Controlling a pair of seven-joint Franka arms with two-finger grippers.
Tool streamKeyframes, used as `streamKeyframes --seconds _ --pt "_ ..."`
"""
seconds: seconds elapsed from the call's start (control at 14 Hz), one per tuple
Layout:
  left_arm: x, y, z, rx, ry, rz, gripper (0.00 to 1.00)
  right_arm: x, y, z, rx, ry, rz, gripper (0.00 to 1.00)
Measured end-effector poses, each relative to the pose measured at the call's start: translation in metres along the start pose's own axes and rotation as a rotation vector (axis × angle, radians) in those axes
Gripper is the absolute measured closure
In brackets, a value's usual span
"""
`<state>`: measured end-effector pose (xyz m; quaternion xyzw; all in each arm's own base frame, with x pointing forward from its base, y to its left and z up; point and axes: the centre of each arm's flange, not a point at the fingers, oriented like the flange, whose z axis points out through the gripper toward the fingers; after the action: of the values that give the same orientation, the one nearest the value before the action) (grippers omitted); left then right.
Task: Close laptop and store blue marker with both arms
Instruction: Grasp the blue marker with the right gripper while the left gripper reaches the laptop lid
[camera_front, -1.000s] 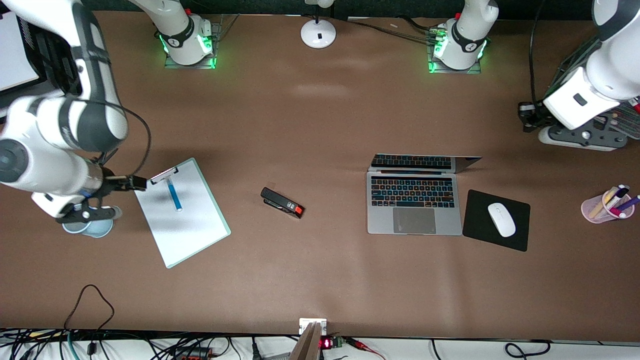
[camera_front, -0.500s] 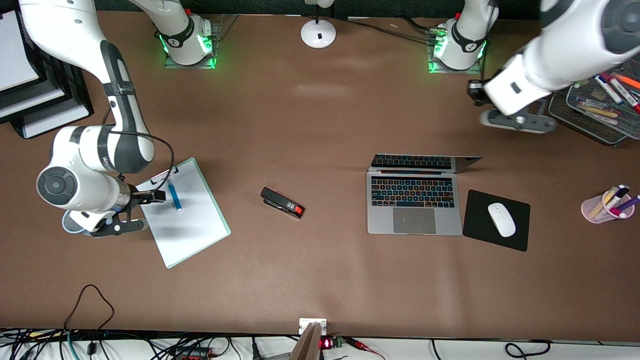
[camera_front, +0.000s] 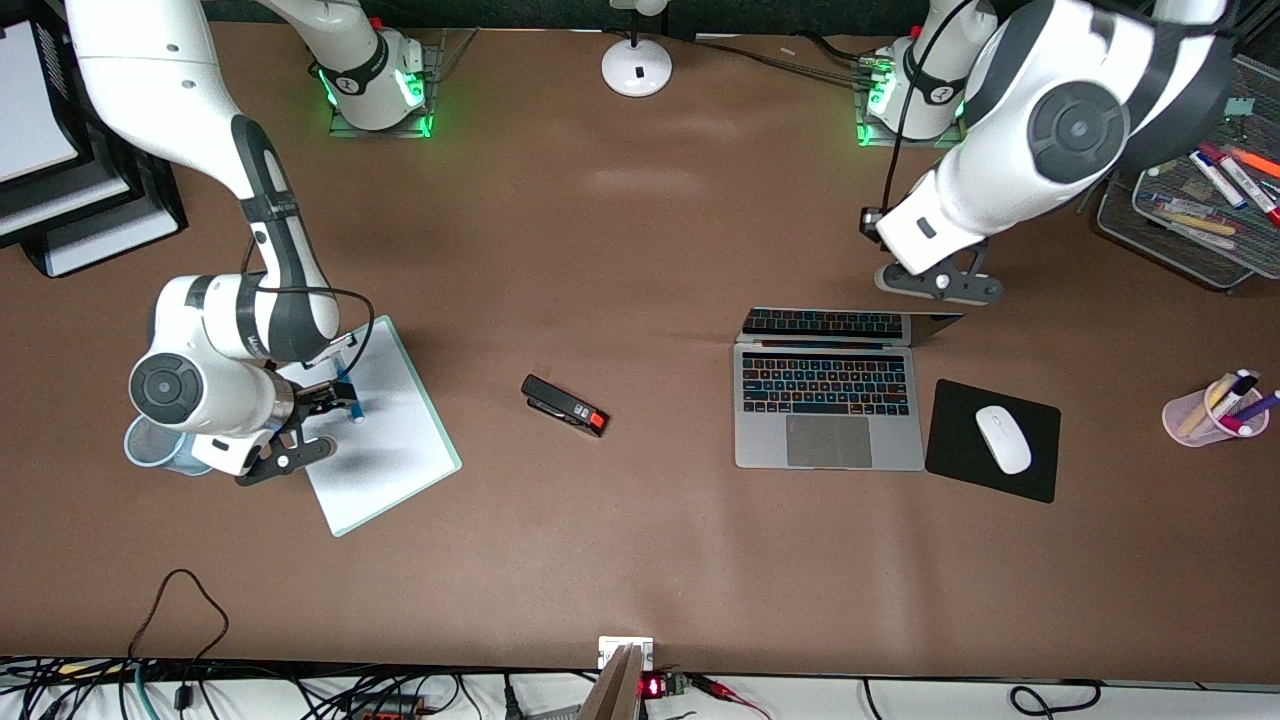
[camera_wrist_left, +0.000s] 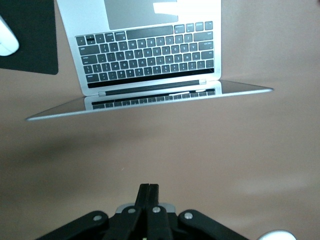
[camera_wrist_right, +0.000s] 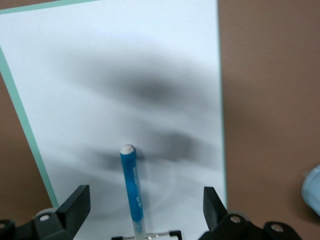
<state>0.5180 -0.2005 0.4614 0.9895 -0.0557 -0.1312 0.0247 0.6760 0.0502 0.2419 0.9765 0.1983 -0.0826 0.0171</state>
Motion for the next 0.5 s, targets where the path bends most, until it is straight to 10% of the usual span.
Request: streamKeyframes --seconds 0.5 --pt "0.017 -0.004 0.062 -0.025 0.11 -0.016 0.99 0.0 0.003 0.022 0.026 -0.016 0.004 0.04"
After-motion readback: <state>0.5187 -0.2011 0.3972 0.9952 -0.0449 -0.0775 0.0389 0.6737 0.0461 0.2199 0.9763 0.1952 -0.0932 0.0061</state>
